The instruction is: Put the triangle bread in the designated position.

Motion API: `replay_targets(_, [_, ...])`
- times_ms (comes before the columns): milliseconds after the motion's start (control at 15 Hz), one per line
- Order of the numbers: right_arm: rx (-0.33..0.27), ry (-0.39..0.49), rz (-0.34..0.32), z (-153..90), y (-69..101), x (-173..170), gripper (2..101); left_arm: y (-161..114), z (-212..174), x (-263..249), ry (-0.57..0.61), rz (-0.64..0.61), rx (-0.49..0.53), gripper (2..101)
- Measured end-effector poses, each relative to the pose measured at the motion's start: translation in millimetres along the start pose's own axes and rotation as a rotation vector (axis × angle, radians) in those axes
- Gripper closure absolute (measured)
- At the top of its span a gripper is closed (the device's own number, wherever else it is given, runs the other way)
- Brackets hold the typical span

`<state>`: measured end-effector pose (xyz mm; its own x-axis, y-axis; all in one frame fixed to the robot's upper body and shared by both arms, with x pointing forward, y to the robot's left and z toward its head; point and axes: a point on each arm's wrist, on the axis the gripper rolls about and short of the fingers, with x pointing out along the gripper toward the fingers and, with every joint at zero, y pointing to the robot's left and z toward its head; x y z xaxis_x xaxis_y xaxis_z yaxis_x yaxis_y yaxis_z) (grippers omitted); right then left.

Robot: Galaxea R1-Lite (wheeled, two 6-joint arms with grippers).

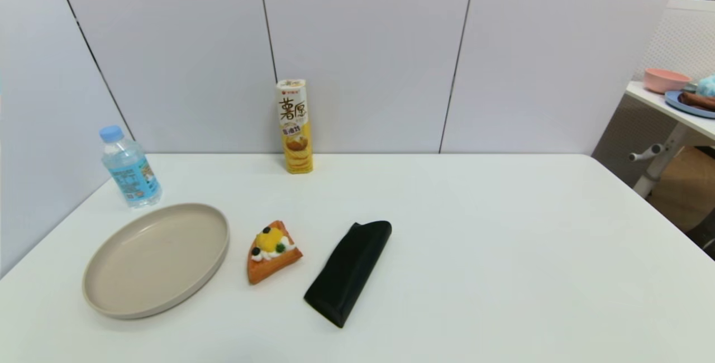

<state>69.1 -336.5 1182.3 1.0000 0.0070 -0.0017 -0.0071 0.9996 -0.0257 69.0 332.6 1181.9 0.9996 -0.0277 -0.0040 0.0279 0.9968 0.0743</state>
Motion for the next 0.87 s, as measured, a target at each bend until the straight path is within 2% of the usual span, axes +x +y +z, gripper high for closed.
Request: replay_targets(867, [0.005, 0.0, -0.001, 0.0, 0.0, 0.0, 5.0, 0.0, 0.0, 0.0, 0.0, 0.0, 0.0, 5.4])
